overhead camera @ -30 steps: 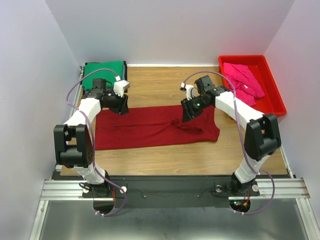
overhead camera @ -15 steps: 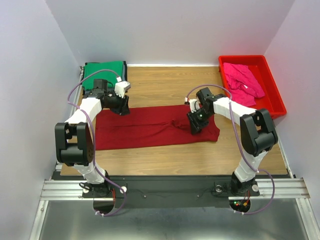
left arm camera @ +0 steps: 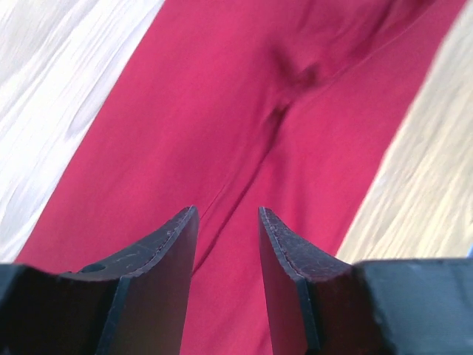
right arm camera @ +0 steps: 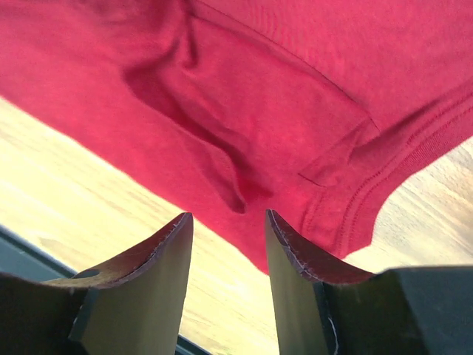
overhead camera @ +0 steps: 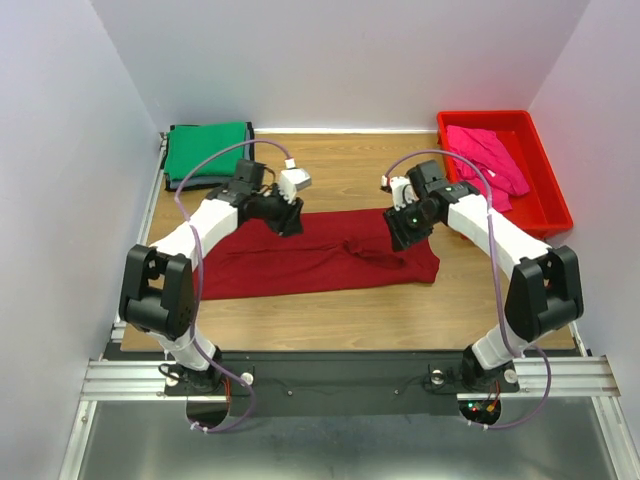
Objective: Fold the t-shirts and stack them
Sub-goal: Fold the tshirt
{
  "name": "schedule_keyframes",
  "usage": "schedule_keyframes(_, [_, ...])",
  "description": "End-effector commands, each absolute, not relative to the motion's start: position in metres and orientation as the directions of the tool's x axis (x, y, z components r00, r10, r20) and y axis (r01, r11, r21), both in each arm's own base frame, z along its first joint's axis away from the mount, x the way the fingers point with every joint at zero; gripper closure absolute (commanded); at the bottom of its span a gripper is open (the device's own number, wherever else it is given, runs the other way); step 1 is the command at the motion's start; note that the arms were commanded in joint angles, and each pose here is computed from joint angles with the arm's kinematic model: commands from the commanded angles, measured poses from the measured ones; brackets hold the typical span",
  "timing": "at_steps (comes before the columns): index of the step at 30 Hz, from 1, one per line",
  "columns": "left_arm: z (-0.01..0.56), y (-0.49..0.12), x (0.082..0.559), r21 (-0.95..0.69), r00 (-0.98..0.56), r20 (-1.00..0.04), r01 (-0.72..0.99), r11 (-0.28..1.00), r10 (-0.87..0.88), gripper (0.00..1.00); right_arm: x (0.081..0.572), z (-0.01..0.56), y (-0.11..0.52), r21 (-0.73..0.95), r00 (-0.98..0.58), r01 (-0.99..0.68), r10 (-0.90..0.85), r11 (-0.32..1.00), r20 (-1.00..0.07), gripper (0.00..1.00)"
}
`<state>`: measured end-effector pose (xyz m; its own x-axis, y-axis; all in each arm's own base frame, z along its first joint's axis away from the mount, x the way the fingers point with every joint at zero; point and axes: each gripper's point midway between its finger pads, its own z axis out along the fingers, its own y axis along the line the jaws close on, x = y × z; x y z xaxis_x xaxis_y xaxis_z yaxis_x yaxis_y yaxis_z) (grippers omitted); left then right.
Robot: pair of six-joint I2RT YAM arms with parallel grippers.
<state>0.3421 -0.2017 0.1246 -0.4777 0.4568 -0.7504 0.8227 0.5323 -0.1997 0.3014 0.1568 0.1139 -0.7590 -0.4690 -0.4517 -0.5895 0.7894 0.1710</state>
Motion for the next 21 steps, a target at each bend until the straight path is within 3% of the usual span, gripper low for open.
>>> schedule_keyframes(1, [0.165,-0.243,0.349,-0.203,-0.416,-0.833,0.843,0.498,0.364,0.51,0.306,0.099,0.14,0.113,-0.79,-0.553,-0.476,0.826,-0.387,0.5])
schedule_keyframes(11, [0.155,-0.313,0.344,-0.273,-0.452,-0.82,0.847,0.456,0.35,0.51,0.303,0.077,0.132,0.093,-0.816,-0.536,-0.486,0.839,-0.313,0.54])
schedule_keyframes(21, [0.149,-0.322,0.346,-0.291,-0.468,-0.809,0.844,0.45,0.355,0.51,0.285,0.06,0.132,0.139,-0.827,-0.545,-0.502,0.827,-0.253,0.58])
